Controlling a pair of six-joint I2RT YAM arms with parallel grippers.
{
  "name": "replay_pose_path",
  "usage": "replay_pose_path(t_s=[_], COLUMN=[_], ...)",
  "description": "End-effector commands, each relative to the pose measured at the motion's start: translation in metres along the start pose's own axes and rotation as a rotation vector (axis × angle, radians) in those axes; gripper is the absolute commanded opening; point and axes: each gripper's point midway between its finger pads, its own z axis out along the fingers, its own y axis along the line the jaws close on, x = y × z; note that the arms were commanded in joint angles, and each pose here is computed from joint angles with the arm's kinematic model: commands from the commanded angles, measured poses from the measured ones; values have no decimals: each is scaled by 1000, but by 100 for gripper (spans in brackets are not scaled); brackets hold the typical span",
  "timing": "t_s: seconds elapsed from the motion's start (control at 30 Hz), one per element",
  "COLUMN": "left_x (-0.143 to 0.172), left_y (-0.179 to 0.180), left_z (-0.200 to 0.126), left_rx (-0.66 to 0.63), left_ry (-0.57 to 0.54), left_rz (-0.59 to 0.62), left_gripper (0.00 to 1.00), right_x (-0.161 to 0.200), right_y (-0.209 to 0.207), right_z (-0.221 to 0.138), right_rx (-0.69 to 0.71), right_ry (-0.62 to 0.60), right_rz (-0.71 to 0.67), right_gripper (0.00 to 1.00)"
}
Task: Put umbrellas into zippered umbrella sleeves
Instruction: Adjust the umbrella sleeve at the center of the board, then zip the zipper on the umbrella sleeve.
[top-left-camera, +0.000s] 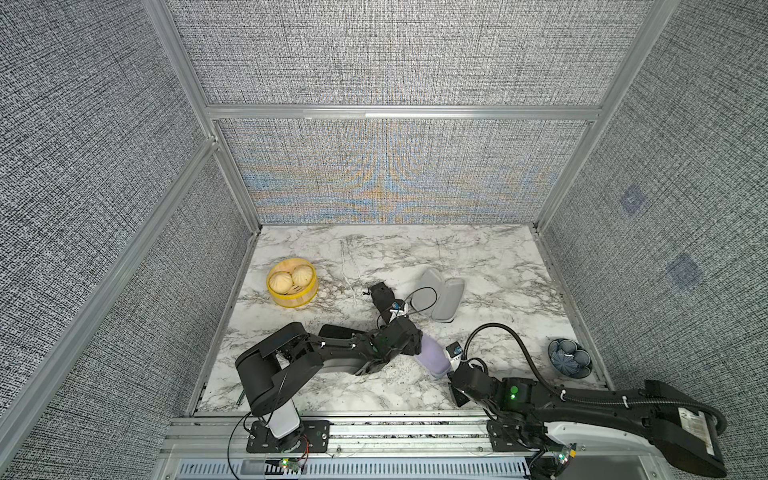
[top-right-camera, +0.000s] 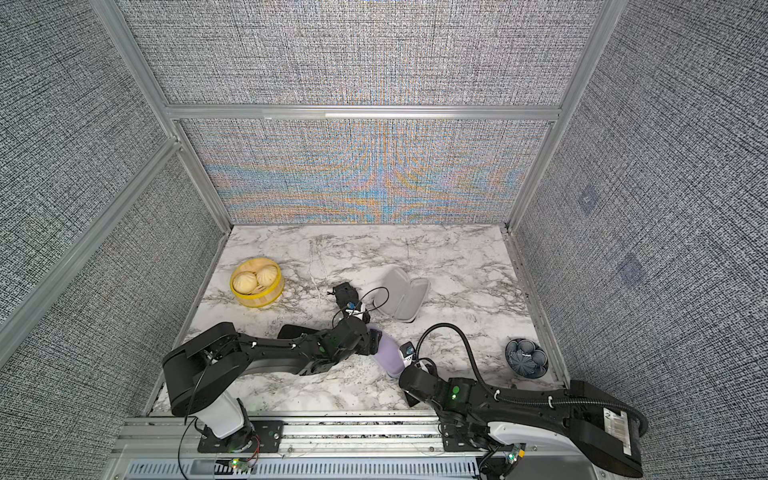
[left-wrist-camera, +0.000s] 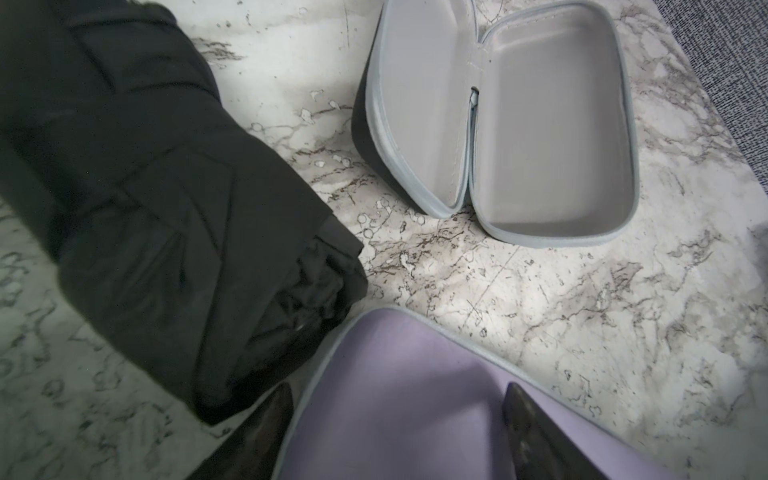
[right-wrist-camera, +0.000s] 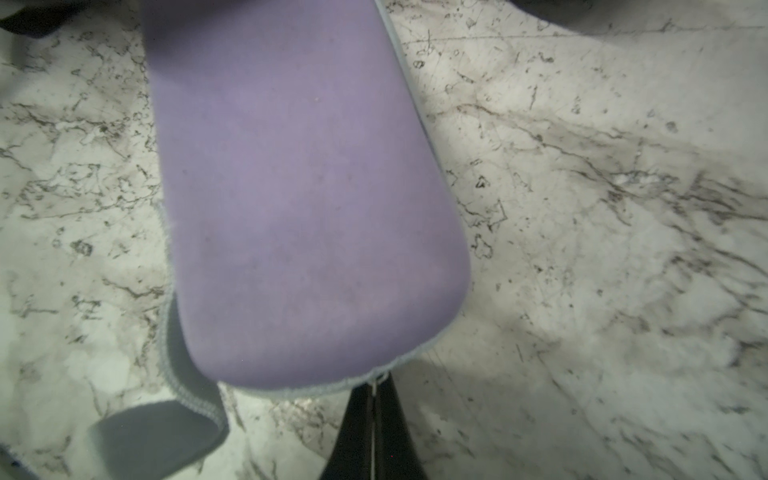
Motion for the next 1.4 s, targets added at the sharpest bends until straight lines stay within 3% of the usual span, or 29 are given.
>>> replay_pose_path(t_s=[0.0,0.47,0.7,0.77,1.07,1.37], left_x=[37,65,75,76,79,81], left_y=[23,49,45,41,33,23], left_z=[-4,4,9,8,4,-3], left_rx=[-67,-159,-125,-101,-45,1], left_ry=[141,207,244,249,261,260], left_rz=[35,10,-5,-3,-15,-14], left_gripper=[71,50,44,36,33,29], right_x=[12,19,6,0,-25,-31], right_y=[8,32,54,63,90,70], right_z=[-1,-8,-7,-5,0,-4], right_rx=[-63,-126,-177,-193,-216,-167], right_ry=[39,45,0,-5,-39,-74], right_rz=[10,-24,-27,-37,-54,5], right_gripper=[0,0,0,0,0,0])
